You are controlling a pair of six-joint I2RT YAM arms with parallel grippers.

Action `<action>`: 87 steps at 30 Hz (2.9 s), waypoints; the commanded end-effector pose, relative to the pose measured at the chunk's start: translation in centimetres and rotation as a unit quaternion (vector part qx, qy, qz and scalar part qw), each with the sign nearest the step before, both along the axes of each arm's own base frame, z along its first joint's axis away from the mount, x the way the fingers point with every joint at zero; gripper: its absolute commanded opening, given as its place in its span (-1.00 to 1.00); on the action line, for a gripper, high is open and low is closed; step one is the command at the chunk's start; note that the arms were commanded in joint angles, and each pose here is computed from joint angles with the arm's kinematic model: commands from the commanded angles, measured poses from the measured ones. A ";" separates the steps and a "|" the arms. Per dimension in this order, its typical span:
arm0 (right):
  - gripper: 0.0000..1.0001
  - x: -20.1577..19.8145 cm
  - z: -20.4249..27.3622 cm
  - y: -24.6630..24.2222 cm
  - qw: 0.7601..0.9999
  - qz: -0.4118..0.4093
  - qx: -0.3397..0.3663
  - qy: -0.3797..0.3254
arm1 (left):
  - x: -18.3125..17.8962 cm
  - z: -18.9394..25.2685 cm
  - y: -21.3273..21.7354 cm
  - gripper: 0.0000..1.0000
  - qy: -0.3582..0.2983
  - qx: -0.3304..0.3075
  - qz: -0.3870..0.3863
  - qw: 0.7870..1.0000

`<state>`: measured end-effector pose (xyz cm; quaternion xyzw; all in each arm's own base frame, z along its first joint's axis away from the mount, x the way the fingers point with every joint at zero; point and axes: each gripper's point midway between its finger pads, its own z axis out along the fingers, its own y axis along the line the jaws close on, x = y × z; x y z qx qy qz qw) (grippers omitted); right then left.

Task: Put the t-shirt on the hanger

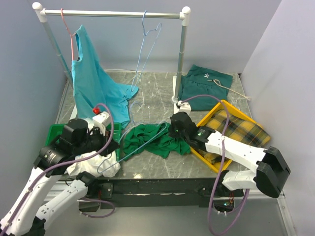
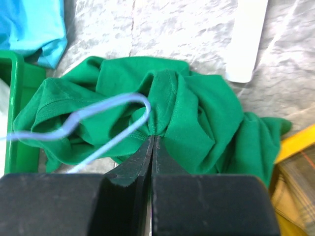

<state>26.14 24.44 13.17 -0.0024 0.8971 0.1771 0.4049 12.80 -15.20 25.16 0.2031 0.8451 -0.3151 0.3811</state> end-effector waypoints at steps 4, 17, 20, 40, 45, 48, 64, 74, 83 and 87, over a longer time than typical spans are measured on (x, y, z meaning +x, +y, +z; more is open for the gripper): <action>-1.00 0.4 3.1 -1.3 0.999 -0.027 0.008 -0.038 | 0.0 0.5 -1.4 -0.98 -0.004 0.000 -0.030 1.000; -1.00 2.8 16.4 4.5 0.989 0.045 0.037 -0.135 | 1.6 3.7 -3.1 -0.98 -0.058 -0.045 -0.028 0.997; -1.00 2.6 21.7 6.6 0.982 0.068 0.050 -0.169 | 2.3 6.4 -3.7 -0.98 -0.107 -0.104 -0.018 0.989; -0.99 -3.1 25.0 7.3 0.965 0.133 0.146 -0.174 | 3.7 8.6 -5.0 -0.98 -0.178 -0.263 0.018 0.948; -0.92 -2.7 21.6 5.8 0.973 0.120 0.120 -0.155 | 3.9 7.3 -6.5 -0.98 -0.175 -0.291 0.007 0.941; -0.86 -2.8 20.0 5.3 0.976 0.116 0.112 -0.149 | 4.1 6.1 -8.1 -0.98 -0.174 -0.293 0.001 0.940; -0.75 -2.0 17.8 -1.5 0.981 0.049 0.076 -0.172 | 4.2 1.8 -14.1 -0.98 -0.212 -0.268 -0.019 0.940; -0.34 -2.1 15.3 -1.2 0.972 0.095 0.074 -0.202 | 5.8 0.1 -16.3 -0.98 -0.224 -0.248 -0.023 0.942; 0.27 -2.3 18.1 -0.9 0.945 0.129 0.095 -0.286 | 5.8 -1.0 -17.8 -0.98 -0.199 -0.225 -0.042 0.953; 0.27 -0.9 17.0 -0.5 0.950 0.120 0.068 -0.281 | 5.5 -0.5 -18.1 -0.98 -0.194 -0.227 -0.053 0.953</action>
